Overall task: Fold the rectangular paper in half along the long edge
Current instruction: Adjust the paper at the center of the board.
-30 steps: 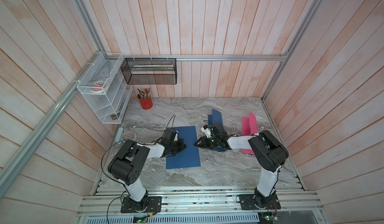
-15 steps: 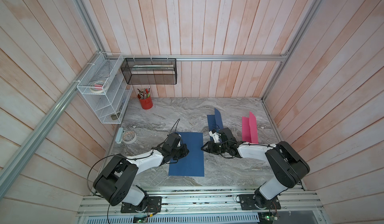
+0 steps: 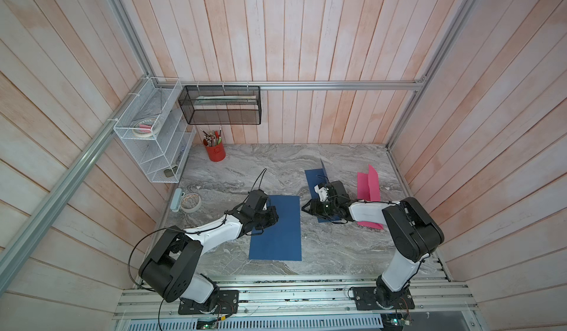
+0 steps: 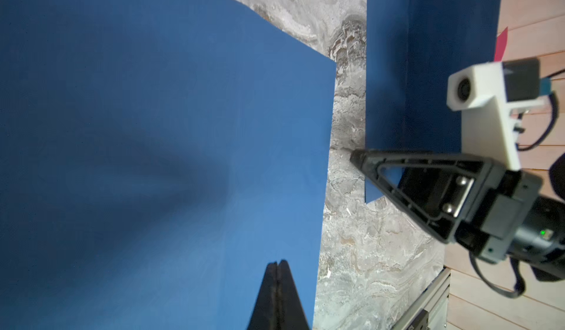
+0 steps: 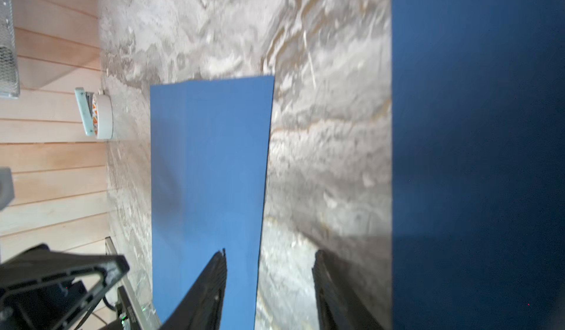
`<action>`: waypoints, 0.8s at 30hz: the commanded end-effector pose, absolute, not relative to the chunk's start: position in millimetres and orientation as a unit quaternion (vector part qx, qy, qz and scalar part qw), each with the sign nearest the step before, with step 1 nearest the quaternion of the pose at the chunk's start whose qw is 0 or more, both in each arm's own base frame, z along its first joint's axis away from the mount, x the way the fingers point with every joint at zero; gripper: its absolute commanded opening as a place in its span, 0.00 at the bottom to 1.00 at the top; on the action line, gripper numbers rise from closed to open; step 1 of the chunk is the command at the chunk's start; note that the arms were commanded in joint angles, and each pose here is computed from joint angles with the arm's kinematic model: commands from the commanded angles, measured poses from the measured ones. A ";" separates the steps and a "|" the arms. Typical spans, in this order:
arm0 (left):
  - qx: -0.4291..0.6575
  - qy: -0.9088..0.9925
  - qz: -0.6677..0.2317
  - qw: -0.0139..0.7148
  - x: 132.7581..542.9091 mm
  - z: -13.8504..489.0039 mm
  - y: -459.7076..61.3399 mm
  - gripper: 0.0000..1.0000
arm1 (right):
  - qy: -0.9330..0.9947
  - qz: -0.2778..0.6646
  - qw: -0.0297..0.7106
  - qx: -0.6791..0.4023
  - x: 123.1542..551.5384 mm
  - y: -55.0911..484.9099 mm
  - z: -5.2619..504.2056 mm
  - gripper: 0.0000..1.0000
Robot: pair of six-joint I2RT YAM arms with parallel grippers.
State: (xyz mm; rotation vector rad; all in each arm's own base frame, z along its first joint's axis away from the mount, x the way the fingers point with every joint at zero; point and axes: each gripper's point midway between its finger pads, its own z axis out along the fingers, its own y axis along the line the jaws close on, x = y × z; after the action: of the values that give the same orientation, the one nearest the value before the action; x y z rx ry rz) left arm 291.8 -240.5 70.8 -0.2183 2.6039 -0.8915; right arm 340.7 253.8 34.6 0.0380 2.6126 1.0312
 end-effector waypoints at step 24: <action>-0.063 0.924 -0.334 0.173 326.5 51.5 -246.7 0.00 | 0.917 0.366 0.158 0.010 334.3 238.3 60.6 0.49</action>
State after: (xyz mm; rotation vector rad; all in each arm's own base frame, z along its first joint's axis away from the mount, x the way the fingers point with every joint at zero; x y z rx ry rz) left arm 315.1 -239.3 45.2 -0.2392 2.6545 -0.9118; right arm 349.4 241.4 58.3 0.0043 2.6103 0.9822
